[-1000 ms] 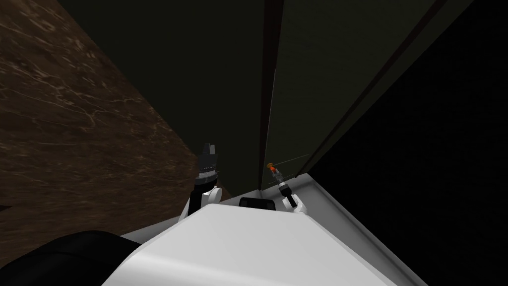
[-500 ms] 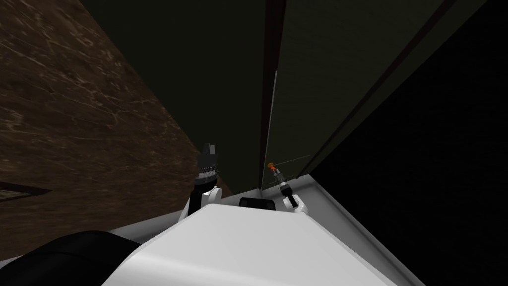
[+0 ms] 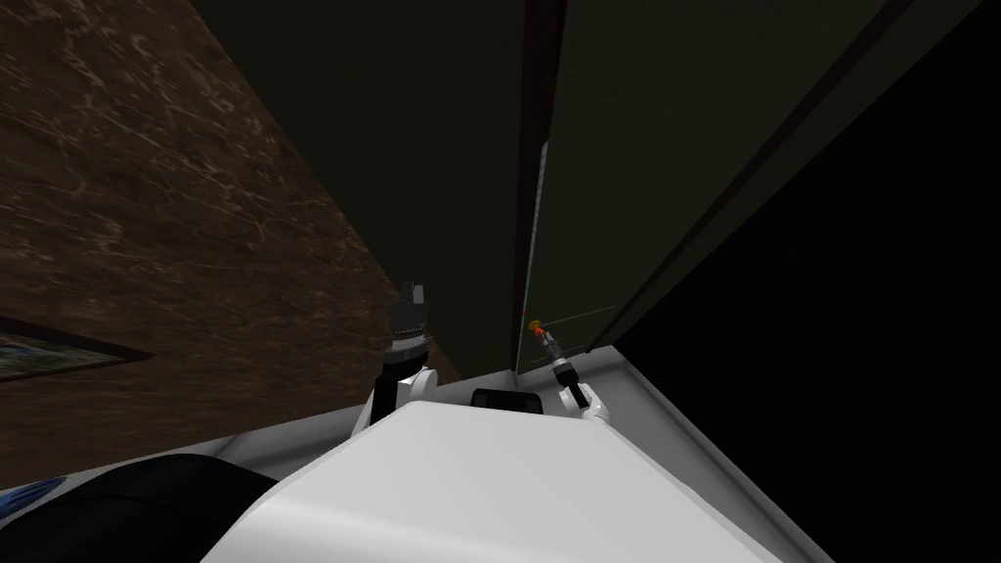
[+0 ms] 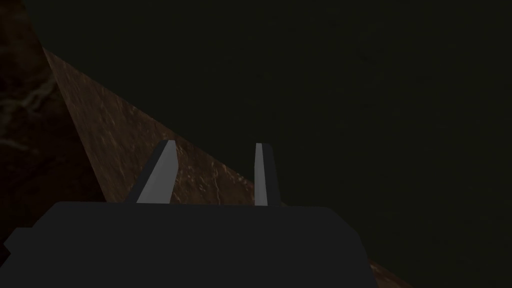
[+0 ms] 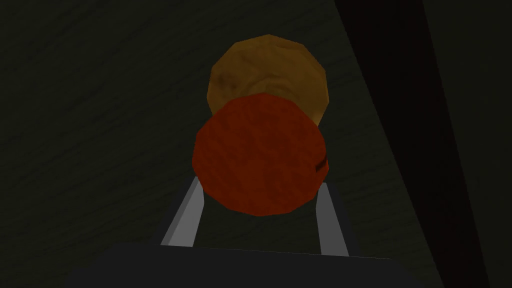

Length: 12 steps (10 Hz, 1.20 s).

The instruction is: Pull the door open

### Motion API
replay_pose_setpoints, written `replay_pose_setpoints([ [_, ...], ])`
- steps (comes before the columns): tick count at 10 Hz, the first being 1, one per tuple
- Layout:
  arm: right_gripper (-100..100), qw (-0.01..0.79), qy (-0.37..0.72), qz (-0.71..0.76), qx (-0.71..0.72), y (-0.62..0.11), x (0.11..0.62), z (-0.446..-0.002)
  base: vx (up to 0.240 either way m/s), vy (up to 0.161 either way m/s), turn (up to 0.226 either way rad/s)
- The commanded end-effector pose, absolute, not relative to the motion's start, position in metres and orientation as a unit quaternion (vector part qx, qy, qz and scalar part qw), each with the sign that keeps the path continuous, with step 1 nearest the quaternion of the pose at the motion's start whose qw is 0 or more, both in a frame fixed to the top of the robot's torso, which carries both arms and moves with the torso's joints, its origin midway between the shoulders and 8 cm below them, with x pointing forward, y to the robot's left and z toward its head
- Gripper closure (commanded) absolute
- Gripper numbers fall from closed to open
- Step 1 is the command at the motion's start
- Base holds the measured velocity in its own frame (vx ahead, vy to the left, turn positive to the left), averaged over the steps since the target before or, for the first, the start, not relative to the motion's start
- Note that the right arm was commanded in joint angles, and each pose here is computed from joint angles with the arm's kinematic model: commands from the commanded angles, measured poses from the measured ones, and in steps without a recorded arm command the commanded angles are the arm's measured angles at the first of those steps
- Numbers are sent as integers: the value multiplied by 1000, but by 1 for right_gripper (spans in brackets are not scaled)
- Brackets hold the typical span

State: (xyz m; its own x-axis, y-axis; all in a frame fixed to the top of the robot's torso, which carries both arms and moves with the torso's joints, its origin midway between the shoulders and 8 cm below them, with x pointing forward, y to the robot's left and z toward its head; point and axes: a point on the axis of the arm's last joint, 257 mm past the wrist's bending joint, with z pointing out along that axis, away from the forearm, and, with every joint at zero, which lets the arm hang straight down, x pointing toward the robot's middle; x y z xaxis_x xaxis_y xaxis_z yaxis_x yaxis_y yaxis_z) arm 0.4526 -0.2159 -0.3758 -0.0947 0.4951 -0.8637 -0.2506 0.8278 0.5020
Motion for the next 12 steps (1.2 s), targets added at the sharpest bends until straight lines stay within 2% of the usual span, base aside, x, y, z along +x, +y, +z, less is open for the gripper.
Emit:
replay_pose_setpoints([
  [1, 100, 654, 684, 302, 116, -211, 449, -381, -39, -24, 122],
  [12, 100, 616, 648, 381, 235, -233, 450, -378, -31, -14, 76],
])
